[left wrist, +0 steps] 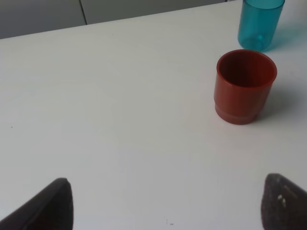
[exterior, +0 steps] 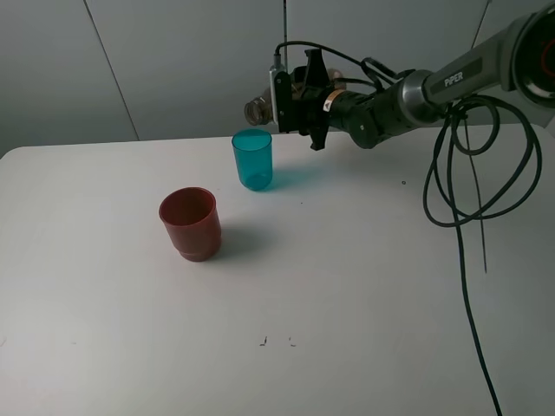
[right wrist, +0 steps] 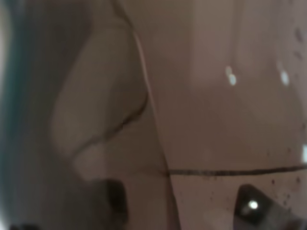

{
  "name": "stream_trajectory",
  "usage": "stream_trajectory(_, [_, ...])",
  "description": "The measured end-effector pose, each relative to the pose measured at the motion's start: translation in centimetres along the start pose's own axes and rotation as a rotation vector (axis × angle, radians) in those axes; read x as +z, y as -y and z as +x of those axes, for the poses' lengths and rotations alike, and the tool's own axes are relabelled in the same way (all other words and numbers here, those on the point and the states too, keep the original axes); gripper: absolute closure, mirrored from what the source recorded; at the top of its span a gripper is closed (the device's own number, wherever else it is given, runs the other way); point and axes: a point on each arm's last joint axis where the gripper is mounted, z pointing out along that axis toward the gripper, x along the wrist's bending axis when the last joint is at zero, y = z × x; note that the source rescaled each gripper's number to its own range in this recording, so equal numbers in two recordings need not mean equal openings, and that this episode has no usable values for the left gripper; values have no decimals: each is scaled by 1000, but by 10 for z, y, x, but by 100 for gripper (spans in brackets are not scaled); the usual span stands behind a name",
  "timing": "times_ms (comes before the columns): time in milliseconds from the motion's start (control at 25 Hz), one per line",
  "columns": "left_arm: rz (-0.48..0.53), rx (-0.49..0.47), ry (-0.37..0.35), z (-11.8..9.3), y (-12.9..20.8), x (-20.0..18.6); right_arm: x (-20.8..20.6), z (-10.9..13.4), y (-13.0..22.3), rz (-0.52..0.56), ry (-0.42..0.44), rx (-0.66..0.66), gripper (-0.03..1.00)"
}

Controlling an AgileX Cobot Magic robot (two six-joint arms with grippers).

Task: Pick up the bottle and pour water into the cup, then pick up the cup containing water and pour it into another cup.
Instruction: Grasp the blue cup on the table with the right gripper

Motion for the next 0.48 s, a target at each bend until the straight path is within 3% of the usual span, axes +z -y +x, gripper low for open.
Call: stream_trajectory(480, [0,0,0,0,0,0,3,-10,0,0,31,-35,95])
